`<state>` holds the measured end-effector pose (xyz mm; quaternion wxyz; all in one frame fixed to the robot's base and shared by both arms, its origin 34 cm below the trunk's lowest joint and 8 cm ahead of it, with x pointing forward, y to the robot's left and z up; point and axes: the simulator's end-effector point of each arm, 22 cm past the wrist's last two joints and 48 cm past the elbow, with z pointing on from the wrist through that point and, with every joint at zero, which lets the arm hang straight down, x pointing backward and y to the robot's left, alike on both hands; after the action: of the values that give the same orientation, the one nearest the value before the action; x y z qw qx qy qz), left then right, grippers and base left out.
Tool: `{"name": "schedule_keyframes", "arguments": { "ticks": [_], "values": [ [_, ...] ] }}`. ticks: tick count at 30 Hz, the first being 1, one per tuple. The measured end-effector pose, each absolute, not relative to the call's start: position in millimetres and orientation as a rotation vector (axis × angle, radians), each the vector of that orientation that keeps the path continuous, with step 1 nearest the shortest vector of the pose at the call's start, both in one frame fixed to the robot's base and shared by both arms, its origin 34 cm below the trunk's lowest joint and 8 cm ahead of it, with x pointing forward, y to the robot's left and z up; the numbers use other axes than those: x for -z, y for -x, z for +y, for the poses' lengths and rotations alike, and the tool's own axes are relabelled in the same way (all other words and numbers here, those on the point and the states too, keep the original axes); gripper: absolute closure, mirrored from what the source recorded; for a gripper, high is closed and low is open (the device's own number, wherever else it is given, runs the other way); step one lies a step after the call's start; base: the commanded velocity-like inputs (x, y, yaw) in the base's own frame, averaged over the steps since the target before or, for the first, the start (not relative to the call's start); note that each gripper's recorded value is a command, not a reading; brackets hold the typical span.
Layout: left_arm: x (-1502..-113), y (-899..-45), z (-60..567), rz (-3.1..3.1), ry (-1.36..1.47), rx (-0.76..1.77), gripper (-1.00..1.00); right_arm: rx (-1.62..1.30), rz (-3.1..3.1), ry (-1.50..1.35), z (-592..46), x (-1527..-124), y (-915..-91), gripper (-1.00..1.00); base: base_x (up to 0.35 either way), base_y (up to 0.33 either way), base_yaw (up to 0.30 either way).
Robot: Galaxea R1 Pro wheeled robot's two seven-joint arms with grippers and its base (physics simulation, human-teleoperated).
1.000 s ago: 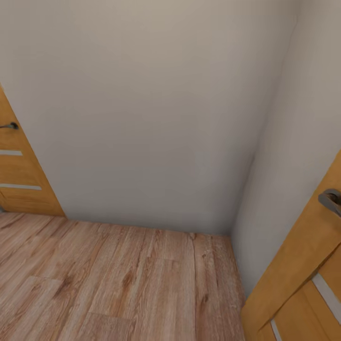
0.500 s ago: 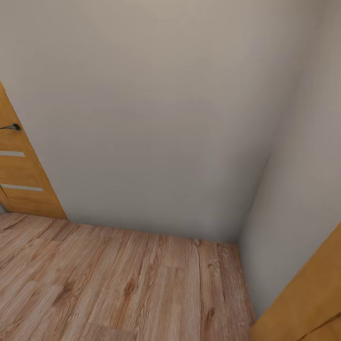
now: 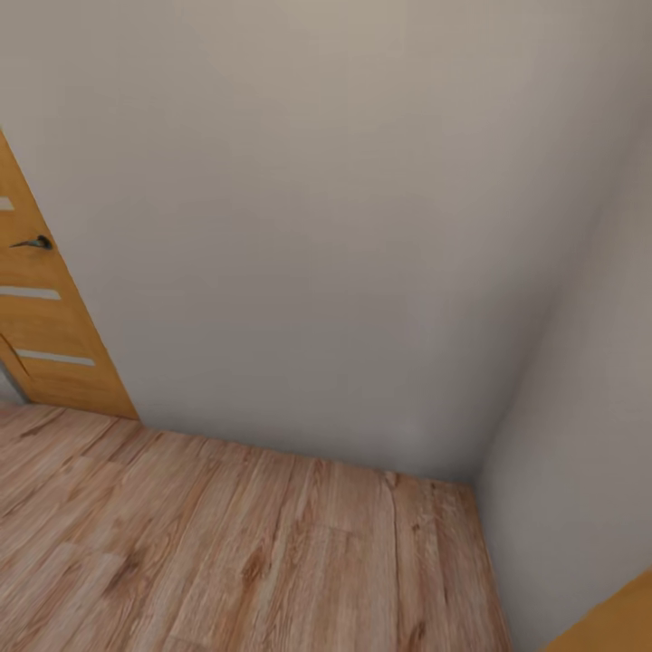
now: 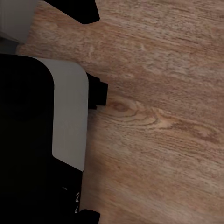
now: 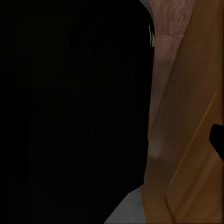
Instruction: Move the two storage containers from the living room to the garage. In the garage, place one container on the floor and stack the other container on top of it (either order is fine).
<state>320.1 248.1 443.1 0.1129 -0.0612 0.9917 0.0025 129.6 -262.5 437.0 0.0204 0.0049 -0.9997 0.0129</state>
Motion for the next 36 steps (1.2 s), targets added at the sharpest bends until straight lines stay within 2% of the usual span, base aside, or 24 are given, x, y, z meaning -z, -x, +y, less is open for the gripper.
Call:
{"name": "schedule_keyframes", "arguments": {
  "ticks": [16,36],
  "values": [
    [-441.5,-316.5,248.0,2.919,0.18,-0.007,-1.0,-0.04,-3.092,-0.018,-262.3,-437.1,-126.2,-1.0,0.207,0.026,0.235],
    [-439.2,-311.6,247.8,2.933,0.18,-0.008,-1.0,-0.038,-3.079,-0.017,-261.9,-437.3,-121.4,-1.0,0.219,0.122,0.26]
  ]
}}
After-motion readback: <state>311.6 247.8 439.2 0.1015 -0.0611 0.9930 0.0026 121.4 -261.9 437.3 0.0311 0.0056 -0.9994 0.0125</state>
